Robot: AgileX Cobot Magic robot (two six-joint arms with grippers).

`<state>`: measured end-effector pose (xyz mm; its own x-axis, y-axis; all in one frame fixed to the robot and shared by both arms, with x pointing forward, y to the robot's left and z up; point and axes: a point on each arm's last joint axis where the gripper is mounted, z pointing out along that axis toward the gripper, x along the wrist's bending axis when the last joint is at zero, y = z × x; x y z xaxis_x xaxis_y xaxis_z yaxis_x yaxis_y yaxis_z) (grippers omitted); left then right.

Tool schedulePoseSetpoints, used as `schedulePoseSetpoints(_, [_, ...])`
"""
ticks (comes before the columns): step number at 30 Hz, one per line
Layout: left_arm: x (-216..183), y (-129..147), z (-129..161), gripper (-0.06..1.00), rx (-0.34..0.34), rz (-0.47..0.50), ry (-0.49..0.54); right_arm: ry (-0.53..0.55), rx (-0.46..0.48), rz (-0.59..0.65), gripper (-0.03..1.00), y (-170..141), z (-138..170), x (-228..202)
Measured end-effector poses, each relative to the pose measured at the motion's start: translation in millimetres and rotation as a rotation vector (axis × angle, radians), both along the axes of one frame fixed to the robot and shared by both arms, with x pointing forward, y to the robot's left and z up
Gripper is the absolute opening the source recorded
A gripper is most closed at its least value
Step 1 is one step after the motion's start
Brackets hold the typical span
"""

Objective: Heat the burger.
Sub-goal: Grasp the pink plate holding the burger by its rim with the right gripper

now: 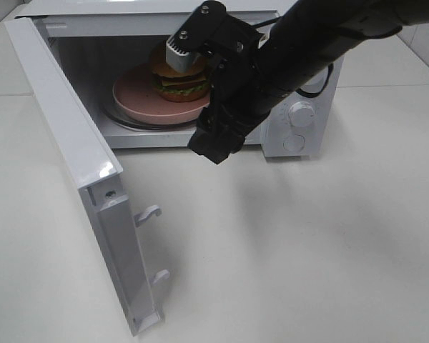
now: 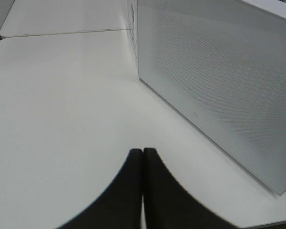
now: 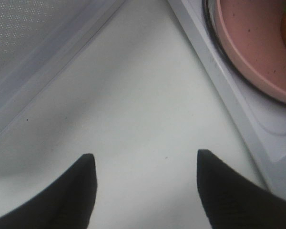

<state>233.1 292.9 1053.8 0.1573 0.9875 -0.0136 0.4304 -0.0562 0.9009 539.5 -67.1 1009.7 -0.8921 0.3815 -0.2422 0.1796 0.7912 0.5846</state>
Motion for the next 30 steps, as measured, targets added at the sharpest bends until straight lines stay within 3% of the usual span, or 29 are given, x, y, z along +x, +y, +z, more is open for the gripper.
schedulePoseSetpoints(4, [0.0, 0.0, 0.0, 0.0, 0.0, 0.0, 0.0, -0.062, -0.046, 0.069, 0.61, 14.2, 0.0, 1.9])
schedulePoseSetpoints(6, [0.0, 0.0, 0.0, 0.0, 0.0, 0.0, 0.0, -0.108, -0.133, 0.157, 0.61, 31.6, -13.5, 5.1])
schedulePoseSetpoints(14, [0.0, 0.0, 0.0, 0.0, 0.0, 0.0, 0.0, -0.216, -0.258, 0.273, 0.61, 52.1, -31.9, 18.4])
schedulePoseSetpoints(30, [0.0, 0.0, 0.0, 0.0, 0.0, 0.0, 0.0, -0.348, -0.289, 0.286, 0.61, 82.6, -30.4, 45.8])
